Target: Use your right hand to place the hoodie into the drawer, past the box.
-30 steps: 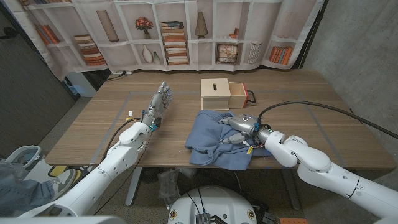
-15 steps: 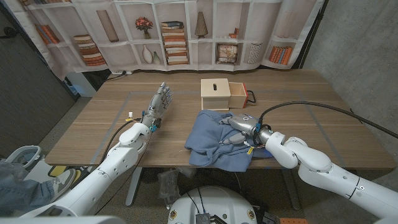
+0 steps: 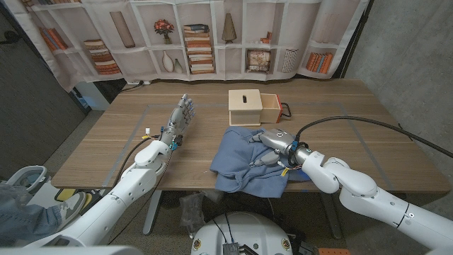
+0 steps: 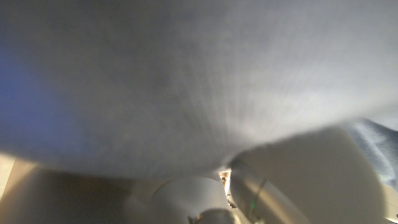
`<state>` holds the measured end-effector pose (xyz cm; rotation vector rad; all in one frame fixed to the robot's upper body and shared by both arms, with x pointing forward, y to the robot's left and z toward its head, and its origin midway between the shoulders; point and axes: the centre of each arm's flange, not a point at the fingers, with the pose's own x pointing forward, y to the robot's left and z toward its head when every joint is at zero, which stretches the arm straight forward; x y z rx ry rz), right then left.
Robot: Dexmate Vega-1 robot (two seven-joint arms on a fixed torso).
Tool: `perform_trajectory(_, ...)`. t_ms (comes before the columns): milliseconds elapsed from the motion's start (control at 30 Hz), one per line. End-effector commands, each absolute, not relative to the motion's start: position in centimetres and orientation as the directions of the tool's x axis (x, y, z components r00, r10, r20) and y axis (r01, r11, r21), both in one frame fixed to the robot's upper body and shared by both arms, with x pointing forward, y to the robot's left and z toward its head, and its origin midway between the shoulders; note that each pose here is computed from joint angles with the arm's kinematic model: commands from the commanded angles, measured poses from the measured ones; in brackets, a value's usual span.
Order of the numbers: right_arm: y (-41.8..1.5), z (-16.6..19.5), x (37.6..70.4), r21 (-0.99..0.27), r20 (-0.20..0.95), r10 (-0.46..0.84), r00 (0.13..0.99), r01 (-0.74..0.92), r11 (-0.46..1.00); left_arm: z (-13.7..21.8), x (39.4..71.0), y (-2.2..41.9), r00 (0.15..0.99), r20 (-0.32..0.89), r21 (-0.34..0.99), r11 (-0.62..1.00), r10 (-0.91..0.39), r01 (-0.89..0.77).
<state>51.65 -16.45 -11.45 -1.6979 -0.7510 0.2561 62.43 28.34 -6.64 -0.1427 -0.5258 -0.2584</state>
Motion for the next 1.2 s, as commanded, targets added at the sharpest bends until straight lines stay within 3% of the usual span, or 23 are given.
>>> perform_trajectory(33, -16.6, -10.9, 51.5, -0.938, 0.242, 0.609, 0.755, 0.343, -0.053, -6.7, 62.3, 28.4, 0.833, 0.513, -0.07, 0.957, -0.207, 0.281)
perform_trajectory(1200, -17.4, -9.3, 50.0, -0.932, 0.31, 0.605, 0.733, 0.361, 0.04, -6.0, 62.4, 27.6, 0.826, 0.521, -0.061, 0.956, -0.216, 0.288)
